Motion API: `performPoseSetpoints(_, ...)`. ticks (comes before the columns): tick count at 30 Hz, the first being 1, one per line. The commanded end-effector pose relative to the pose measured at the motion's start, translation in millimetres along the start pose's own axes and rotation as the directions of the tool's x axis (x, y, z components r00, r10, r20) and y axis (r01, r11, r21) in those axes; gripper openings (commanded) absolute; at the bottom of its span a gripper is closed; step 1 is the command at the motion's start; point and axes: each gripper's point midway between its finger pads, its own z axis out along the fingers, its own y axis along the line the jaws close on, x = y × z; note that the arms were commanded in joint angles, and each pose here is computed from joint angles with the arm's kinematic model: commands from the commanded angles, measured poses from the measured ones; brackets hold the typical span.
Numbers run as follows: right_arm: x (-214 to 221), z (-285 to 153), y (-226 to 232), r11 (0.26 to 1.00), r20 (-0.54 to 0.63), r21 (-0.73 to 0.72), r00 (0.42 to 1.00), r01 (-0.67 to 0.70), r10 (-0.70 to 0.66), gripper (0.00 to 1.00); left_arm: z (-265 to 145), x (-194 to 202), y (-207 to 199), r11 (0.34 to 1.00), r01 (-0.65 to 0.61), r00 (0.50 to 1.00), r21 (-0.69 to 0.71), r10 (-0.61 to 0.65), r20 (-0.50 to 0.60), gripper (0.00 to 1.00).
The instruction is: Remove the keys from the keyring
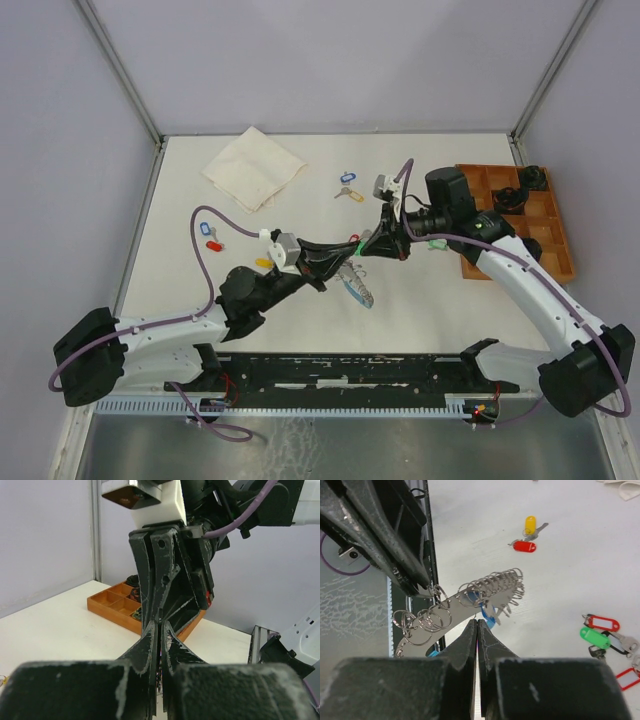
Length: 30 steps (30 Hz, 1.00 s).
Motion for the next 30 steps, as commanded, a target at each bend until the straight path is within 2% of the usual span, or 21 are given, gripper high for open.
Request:
performPoseSetpoints(1,-3,5,25,0.987,0.031,-0.131,0.995,0.095,-0.092,0.06,7,-31,-1,0.999,-0.039,0.994,0.007,0.038,0.099,0.03)
performPoseSetpoints(9,0,-3,62,0.941,0.037,-0.274,0.980,0.197,-0.194,0.05,11,-29,-3,0.999,-0.050,0.995,0.022,0.048,0.087,0.03)
performPoseSetpoints(12,-2,-6,61,0.944,0.030,-0.259,0.978,0.206,-0.205,0.07,10,-28,-5,0.997,-0.062,0.995,0.038,0.058,0.076,0.03)
performPoseSetpoints(15,-5,-8,55,0.956,0.017,-0.217,0.980,0.198,-0.199,0.12,9,-29,-9,0.995,-0.076,0.995,0.062,0.072,0.067,0.03)
performPoseSetpoints(28,-17,-16,37,0.974,0.073,-0.206,0.994,0.097,-0.084,0.31,-2,-33,-29,0.961,-0.166,0.986,0.221,0.163,0.029,0.03)
performPoseSetpoints(30,-21,-15,34,0.970,0.095,-0.210,0.990,0.124,-0.106,0.39,-4,-32,-33,0.945,-0.175,0.984,0.276,0.178,0.014,0.03)
